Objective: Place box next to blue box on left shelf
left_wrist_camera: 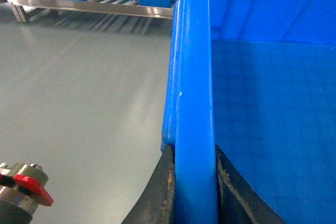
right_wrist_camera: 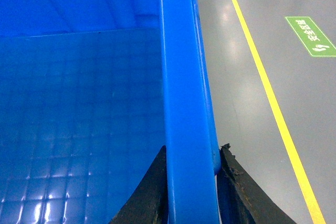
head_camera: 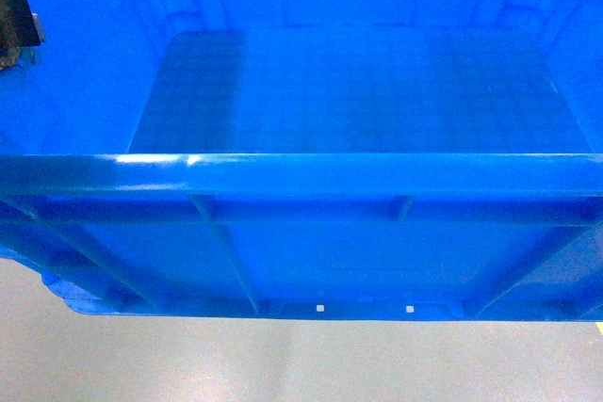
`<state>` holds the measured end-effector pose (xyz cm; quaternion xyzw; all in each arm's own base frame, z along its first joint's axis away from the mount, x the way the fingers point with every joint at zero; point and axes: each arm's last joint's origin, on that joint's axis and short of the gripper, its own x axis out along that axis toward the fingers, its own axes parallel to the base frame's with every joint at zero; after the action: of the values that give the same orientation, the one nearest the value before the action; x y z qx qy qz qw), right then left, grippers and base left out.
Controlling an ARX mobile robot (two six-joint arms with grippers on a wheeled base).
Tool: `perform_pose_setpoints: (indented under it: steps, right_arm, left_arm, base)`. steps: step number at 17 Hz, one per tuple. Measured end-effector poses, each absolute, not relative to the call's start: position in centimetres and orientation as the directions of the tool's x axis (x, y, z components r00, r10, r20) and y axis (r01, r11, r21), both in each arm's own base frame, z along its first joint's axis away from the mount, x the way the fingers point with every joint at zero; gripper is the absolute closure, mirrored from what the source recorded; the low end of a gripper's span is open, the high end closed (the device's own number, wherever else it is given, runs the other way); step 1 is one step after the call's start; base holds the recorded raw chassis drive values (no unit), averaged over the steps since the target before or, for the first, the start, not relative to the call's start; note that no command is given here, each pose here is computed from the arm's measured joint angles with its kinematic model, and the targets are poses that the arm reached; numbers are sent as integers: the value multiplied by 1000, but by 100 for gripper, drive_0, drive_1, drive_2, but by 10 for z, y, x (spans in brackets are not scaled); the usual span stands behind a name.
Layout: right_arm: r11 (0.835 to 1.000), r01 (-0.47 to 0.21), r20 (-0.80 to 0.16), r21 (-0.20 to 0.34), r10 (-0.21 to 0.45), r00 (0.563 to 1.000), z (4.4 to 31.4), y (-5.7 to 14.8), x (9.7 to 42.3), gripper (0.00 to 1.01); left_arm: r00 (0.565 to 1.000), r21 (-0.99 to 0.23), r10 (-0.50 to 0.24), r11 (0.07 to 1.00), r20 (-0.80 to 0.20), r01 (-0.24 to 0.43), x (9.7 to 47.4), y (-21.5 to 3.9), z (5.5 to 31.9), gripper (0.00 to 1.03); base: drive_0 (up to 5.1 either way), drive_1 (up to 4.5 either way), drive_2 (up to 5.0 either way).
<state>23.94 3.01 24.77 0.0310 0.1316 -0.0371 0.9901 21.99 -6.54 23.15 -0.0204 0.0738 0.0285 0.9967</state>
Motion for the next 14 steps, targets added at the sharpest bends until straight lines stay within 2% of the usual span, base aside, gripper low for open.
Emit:
perform_pose_setpoints:
  steps: [7, 14]
  right_arm:
    - [995, 86, -260, 51, -70, 963, 248, 30, 239, 82]
    - [995, 84, -259, 51, -68, 963, 248, 30, 238, 82]
  left_arm:
    - [988, -38, 48, 998, -147, -54, 220, -66, 232, 92]
    - [988, -39, 50, 998, -146, -57, 219, -65, 232, 92]
  base:
    - [-118, -118, -118]
    - [4, 419, -411]
